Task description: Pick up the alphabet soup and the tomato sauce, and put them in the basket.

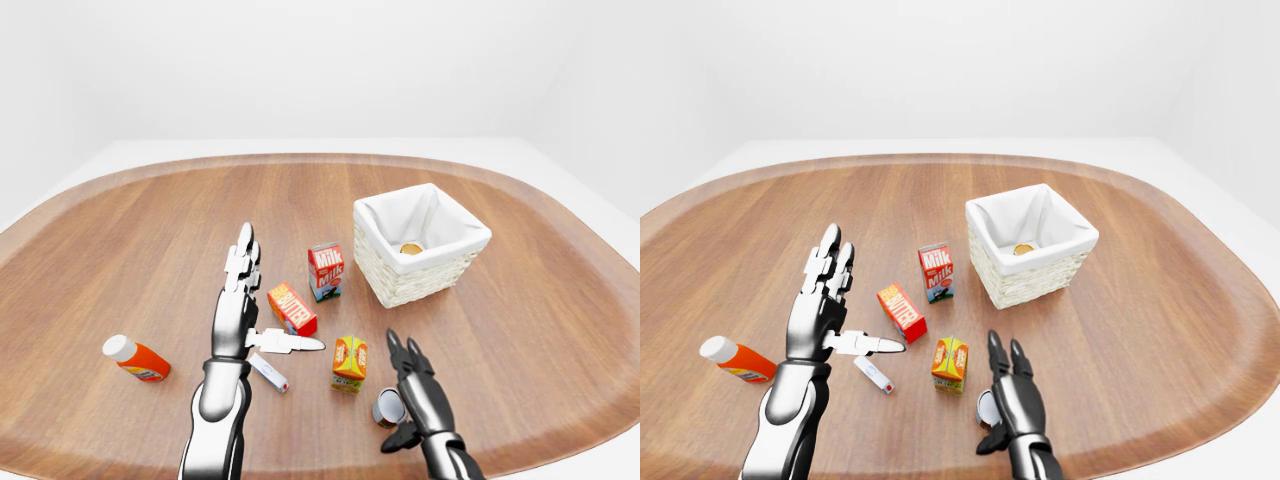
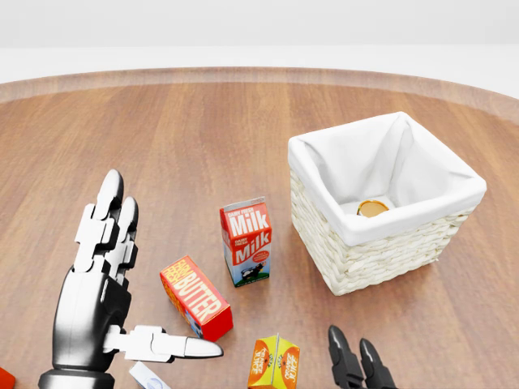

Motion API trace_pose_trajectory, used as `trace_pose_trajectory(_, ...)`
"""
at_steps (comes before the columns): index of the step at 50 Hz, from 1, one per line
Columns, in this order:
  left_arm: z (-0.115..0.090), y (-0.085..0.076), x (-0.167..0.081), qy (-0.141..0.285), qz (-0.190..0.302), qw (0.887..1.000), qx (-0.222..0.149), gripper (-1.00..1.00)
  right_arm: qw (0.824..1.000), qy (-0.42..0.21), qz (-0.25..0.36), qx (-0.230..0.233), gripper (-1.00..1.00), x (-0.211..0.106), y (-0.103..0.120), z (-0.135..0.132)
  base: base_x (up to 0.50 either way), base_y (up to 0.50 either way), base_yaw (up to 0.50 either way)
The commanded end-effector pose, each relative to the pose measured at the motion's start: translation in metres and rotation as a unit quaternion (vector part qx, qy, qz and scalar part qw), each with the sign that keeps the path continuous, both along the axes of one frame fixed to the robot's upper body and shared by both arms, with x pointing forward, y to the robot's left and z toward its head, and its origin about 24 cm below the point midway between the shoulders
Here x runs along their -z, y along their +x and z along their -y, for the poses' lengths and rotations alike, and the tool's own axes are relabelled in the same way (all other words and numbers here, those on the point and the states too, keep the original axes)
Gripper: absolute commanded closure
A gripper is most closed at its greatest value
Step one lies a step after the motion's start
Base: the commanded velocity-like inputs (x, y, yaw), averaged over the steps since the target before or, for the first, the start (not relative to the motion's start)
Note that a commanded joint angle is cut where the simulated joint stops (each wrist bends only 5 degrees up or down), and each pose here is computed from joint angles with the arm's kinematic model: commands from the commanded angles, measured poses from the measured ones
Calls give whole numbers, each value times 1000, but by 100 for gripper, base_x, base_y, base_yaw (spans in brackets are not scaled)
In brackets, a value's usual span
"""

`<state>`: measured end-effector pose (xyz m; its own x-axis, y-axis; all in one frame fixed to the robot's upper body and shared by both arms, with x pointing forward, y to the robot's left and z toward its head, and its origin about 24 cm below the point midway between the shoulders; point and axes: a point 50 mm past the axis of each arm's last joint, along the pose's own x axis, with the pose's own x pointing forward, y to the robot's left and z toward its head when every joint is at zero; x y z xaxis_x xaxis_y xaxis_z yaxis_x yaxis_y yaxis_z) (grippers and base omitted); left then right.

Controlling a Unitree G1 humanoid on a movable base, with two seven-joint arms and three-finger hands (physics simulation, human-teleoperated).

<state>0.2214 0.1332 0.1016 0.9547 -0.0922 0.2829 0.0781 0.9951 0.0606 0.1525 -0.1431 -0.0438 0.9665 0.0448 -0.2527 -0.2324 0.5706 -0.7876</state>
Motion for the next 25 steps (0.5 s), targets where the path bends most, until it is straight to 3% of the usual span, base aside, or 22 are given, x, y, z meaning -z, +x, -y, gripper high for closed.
trace_pose_trajectory(1, 0, -1, 3, 11, -4, 1000, 0, -100, 1000, -8, -4, 1, -100, 6, -1, -1, 0, 0, 0)
trace_pose_trajectory(25, 0, -1, 2, 11, -4, 1000, 0, -100, 1000, -17, -9, -4, -100, 12, -2, -3, 0, 0, 0)
